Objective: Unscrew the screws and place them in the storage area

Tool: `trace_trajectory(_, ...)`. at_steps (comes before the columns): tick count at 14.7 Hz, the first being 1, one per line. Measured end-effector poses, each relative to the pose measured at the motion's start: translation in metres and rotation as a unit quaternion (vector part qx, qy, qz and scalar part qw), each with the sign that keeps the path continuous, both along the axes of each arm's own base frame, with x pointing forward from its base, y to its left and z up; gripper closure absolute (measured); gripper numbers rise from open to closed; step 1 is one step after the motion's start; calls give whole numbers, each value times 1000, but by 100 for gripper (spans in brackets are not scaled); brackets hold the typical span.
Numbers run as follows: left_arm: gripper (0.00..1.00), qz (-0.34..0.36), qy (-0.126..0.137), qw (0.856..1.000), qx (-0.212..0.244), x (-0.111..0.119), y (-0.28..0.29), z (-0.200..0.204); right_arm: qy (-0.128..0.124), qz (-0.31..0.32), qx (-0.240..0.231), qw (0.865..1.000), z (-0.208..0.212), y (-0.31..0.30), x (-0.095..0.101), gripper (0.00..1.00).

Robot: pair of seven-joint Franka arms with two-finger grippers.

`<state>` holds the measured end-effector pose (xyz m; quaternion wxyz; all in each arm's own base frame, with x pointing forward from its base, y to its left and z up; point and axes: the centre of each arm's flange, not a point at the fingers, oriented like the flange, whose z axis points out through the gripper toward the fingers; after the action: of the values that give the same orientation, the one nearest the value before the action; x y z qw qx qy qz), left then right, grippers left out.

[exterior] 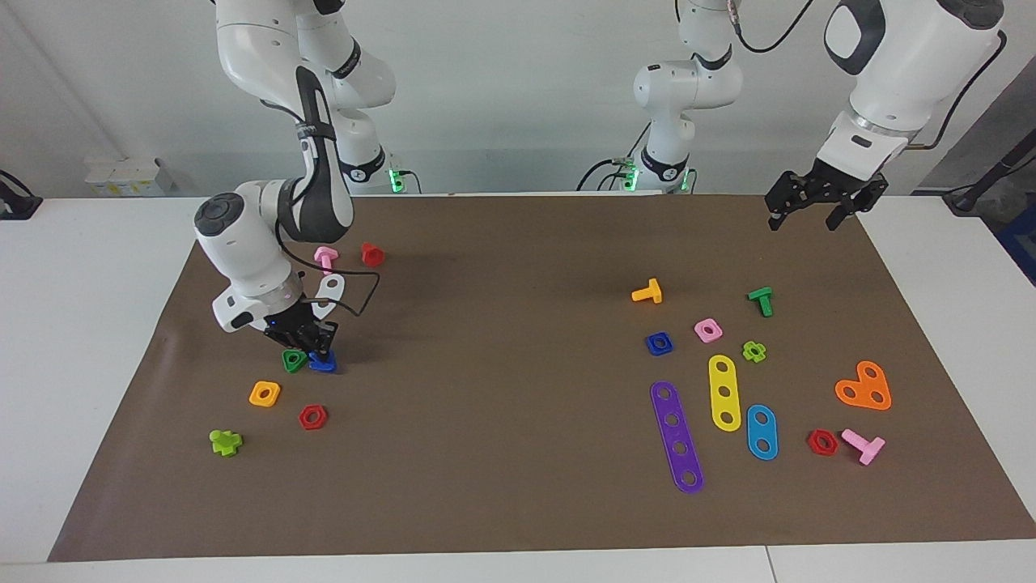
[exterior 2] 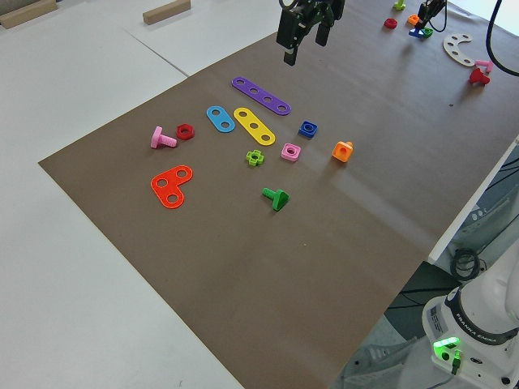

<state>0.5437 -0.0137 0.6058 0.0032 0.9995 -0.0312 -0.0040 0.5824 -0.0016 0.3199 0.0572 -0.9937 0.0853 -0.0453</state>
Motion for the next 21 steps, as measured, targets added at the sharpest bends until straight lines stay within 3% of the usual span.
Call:
trace_trajectory(3, 0, 10, 0, 1000, 0, 0, 13, 0, 4, -4, 6, 1000, -4, 2, -3, 81)
trace_trajectory(4, 0, 11, 0, 1000, 0, 0, 14, 0, 5, -9, 11, 1000, -4, 3, -3, 74)
trace_trajectory(7, 0, 11, 0, 1000, 0, 0, 14, 0, -14, -12, 15, 1000, 13, 3, 5, 44)
trace_trajectory(9, 0, 11, 0, 1000, 0, 0, 14, 0, -24, -6, 15, 1000, 46, 2, 14, 22)
trace_trajectory(11, 0, 11, 0, 1000, 0, 0, 14, 0, -19, 8, 6, 1000, 93, -2, 19, 2)
trace_trajectory(16, 0, 11, 0, 1000, 0, 0, 13, 0, 18, 11, -38, 999, 217, -19, -5, 0)
trace_trajectory(21, 0, 11, 0, 1000, 0, 0, 13, 0, 38, 5, -47, 998, 295, -33, -42, 0)
